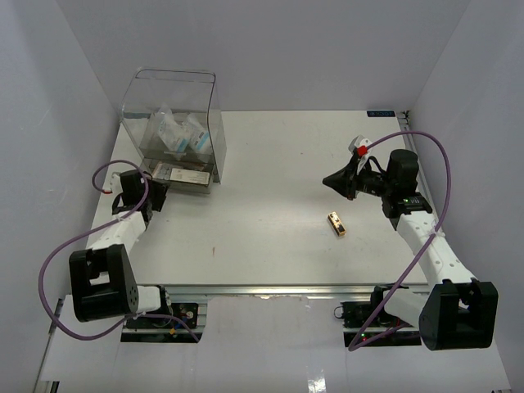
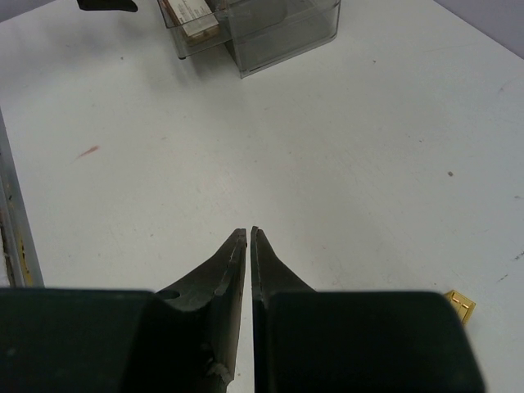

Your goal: Organize the makeup

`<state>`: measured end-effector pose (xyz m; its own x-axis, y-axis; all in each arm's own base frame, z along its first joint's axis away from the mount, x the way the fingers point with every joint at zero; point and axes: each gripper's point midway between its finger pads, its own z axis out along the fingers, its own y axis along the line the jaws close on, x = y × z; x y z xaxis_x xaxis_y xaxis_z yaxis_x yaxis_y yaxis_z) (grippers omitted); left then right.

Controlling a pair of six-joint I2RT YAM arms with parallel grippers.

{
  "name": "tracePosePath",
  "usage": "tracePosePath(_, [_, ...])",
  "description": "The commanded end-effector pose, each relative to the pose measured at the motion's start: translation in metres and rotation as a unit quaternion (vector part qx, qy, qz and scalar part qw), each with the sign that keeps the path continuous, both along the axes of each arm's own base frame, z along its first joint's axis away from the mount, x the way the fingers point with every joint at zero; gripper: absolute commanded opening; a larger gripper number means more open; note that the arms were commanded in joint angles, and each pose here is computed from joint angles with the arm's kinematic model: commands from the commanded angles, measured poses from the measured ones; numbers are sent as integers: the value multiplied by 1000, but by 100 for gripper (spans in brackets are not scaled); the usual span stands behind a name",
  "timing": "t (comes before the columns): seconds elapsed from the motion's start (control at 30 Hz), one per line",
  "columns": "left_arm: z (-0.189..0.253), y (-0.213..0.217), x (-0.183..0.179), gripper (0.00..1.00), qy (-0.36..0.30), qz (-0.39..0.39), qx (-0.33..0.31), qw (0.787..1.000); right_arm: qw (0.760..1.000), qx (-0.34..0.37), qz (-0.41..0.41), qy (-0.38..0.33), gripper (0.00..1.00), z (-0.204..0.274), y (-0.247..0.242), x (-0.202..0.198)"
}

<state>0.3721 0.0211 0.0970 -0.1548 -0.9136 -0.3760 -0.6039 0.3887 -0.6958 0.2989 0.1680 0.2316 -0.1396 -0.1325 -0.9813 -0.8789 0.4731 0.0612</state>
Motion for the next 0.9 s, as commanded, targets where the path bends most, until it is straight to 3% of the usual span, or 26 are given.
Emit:
tracePosePath(0.0, [33, -1, 31, 65, -70, -34, -7, 997, 1000, 4, 6, -18, 12, 4, 0, 1])
tracePosePath(0.3, [36, -12, 54, 83, -96, -88, -27, 991, 1000, 1, 2, -15, 12, 1, -3, 4])
tracePosePath(0.87, [29, -15, 78, 85, -117, -147, -76, 979, 1000, -2, -5, -11, 12, -3, -8, 8])
